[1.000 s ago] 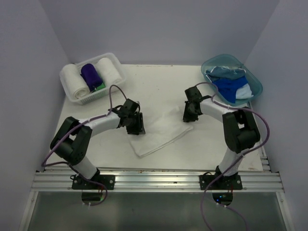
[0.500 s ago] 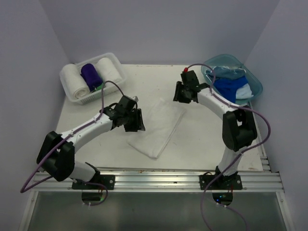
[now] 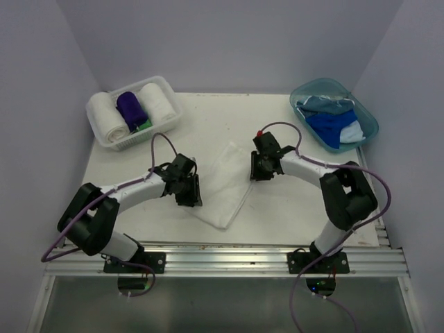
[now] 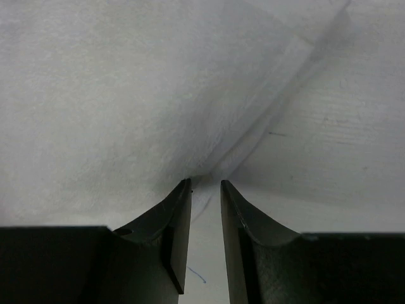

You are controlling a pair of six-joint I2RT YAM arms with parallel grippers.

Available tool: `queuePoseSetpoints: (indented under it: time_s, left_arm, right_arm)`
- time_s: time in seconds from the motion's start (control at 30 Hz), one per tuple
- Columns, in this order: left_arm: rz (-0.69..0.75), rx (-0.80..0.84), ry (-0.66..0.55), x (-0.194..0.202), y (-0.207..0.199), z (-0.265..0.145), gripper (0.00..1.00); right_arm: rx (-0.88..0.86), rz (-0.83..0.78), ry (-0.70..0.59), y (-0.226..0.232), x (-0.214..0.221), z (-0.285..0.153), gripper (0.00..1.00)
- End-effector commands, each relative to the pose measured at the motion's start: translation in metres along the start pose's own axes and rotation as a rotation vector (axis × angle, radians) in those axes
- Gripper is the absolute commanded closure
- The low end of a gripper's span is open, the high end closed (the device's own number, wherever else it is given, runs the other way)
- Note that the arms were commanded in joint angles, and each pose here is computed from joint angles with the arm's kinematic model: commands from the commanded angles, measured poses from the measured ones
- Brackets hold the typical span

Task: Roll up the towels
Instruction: Fold the towel

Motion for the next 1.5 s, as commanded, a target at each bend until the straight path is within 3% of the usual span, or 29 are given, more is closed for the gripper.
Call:
queuePoseSetpoints:
  time_s: [0.0,0.23,0.37,0.57,0.73,0.77,0.83,1.07,1.23,1.47]
  left_arm:
    - [-0.012,0.084,-0.036,-0.007,-0.016,-0.004,0.58]
    - [0.007,0.130,-0.106,-0.027,-0.038,-0.029,0.51]
    - [0.026,0.138,-0.135,-0.034,-0.045,-0.042,0.50]
    - [0.024,0.117,-0.140,-0.029,-0.033,-0.044,0.48]
    - [0.019,0.103,-0.104,-0.015,-0.018,-0.033,0.55]
    - [0.016,0.115,-0.097,-0.013,-0.019,-0.032,0.55]
    - [0.020,0.140,-0.096,-0.014,-0.023,-0.025,0.56]
    - [0.010,0.109,-0.074,-0.014,-0.017,-0.002,0.59]
    - [0.018,0.122,-0.115,-0.021,-0.022,-0.018,0.58]
    - [-0.006,0.077,-0.110,-0.011,-0.007,-0.029,0.51]
  right_arm:
    - [0.002,-0.027,-0.052,0.005,-0.033,0.025,0.71]
    - [0.031,-0.050,-0.086,0.005,-0.095,0.053,0.72]
    - [0.003,-0.049,-0.141,0.013,-0.114,0.027,0.67]
    - [-0.028,-0.018,-0.183,0.009,-0.073,-0.034,0.55]
    - [-0.132,-0.056,-0.122,0.041,0.001,-0.061,0.67]
    - [-0.155,-0.066,-0.115,0.049,0.009,-0.064,0.75]
    - [-0.242,-0.087,-0.074,0.075,0.033,-0.067,0.81]
    - [-0.292,-0.141,0.044,0.106,0.084,-0.039,0.83]
    - [-0.127,-0.138,0.108,0.076,0.105,-0.013,0.87]
    - [-0.196,-0.113,-0.012,0.081,0.088,-0.050,0.79]
Point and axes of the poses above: each gripper's point midway between its finger pads, its own z axis out along the fingers, its own y axis along the line the jaws close on, x = y × z, the point moved 1 cm from there along -z, back along the fingers, and after that the axes turned 11 degrees about -z, right-handed, at the moved point
